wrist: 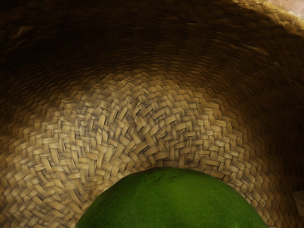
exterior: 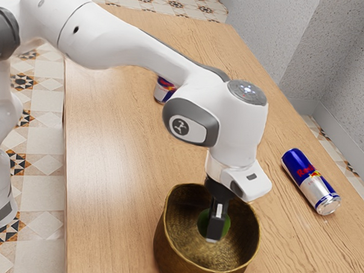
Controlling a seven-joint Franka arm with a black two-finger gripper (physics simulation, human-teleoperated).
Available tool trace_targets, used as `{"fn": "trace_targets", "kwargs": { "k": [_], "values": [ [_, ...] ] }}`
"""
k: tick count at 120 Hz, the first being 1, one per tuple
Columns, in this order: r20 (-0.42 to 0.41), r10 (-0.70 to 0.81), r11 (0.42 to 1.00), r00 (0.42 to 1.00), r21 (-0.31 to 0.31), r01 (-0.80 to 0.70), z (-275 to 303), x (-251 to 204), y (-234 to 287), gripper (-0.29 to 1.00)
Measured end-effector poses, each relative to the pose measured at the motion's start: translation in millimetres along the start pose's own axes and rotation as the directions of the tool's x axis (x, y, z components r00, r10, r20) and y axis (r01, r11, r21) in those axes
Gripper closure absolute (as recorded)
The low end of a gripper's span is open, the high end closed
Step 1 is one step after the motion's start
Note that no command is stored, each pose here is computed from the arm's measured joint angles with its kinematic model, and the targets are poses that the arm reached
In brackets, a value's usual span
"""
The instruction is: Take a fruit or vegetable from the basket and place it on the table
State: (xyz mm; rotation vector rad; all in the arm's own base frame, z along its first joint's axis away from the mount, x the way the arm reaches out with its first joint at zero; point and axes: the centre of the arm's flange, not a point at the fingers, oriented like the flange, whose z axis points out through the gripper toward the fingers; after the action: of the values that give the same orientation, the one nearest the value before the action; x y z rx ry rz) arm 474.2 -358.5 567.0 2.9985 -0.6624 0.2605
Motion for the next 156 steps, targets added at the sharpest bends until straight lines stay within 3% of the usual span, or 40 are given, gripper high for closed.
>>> {"fn": "trace_targets", "kwargs": {
  "k": [23, 38, 53, 69, 80, 118, 142, 149, 156],
  "values": [
    [-0.15, 0.022, 1.0, 0.988, 0.02, -0.02, -135, 6, 11, 0.43],
    [-0.147, -0.008, 0.999, 0.989, 0.047, 0.015, -156, 9, -10, 0.44],
    [-0.117, -0.157, 0.981, 0.981, 0.091, 0.168, -151, 18, -100, 0.45],
    [-0.107, -0.358, 0.919, 0.927, 0.136, 0.371, -151, 8, -225, 0.45],
    [-0.104, -0.421, 0.888, 0.901, 0.154, 0.433, -151, -1, -266, 0.45],
    [-0.076, -0.291, 0.943, 0.954, 0.145, 0.299, -142, 12, -187, 0.46],
    [-0.076, -0.318, 0.933, 0.945, 0.152, 0.326, -142, 10, -205, 0.46],
    [-0.065, -0.336, 0.927, 0.94, 0.153, 0.342, -137, 8, -216, 0.27],
    [-0.058, -0.351, 0.922, 0.935, 0.15, 0.356, -134, 6, -224, 0.17]
  ]
}}
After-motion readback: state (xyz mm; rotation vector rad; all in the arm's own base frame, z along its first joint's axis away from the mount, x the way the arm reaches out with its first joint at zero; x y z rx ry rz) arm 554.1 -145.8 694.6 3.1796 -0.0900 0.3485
